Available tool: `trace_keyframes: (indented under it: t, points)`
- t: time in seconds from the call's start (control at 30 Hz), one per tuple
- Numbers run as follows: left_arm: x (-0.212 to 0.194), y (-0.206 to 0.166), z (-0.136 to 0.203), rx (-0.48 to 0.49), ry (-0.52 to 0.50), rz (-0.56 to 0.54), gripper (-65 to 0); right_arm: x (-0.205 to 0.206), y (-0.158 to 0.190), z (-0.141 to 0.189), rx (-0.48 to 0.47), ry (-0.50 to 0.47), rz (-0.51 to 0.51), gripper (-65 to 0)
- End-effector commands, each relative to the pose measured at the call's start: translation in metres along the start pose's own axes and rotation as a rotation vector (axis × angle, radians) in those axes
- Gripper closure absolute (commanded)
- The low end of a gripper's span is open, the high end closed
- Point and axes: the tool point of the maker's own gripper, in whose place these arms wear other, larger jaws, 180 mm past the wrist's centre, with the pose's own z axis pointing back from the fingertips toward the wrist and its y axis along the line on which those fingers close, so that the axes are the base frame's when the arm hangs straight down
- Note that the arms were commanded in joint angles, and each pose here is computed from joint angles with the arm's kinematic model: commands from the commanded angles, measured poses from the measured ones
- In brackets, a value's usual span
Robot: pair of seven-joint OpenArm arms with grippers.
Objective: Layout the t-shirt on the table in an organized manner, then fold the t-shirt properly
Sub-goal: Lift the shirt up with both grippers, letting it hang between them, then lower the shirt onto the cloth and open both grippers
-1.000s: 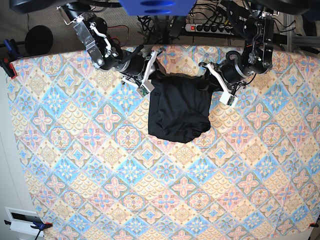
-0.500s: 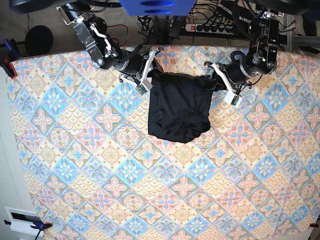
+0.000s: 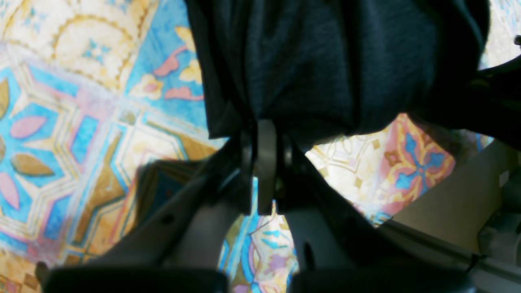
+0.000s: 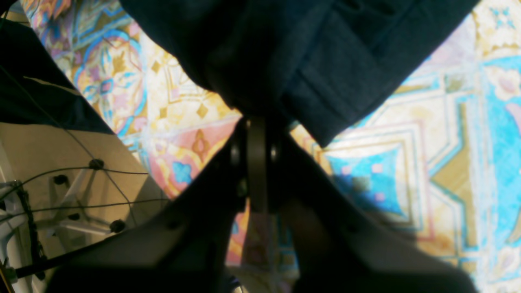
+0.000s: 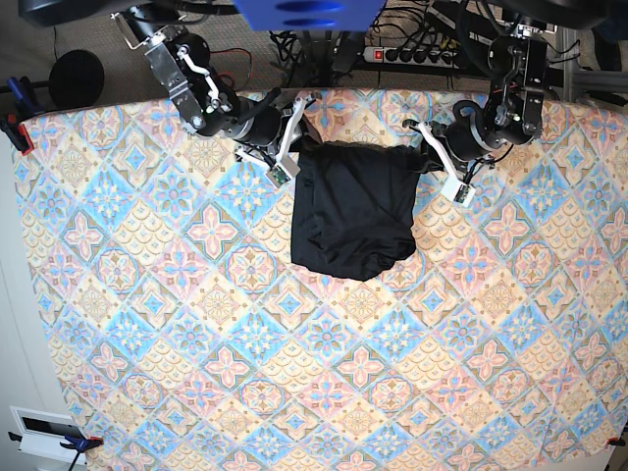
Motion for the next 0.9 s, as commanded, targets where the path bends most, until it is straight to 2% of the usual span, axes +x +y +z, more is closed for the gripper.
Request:
trace_keyframes:
  t: [0.0,0.2,0.5,0.7,0.87]
  points:
    - [0.012,0.007,0.007,0.021,-0.04,-0.015,0.0,0.014,0.002,0.003,0.012,-0.046,0.008,0.0]
    - [0.019,0.028,0.018,0.079,-0.066,0.005,0.0,0.019,-0.007,0.007,-0.011,-0.062,0.0,0.0]
    - [0.009,0.041,0.015,0.1,-0.045,0.041,0.0,0.023,-0.015,0.011,-0.032,-0.075,-0.008,0.0]
    - [0.014,0.06,0.027,0.15,-0.076,0.072,0.0,0.028,-0.028,0.017,-0.065,-0.095,-0.021,0.0]
    - [0.012,0.059,0.026,0.148,-0.072,0.076,0.0,0.028,-0.027,0.017,-0.063,-0.095,-0.02,0.0]
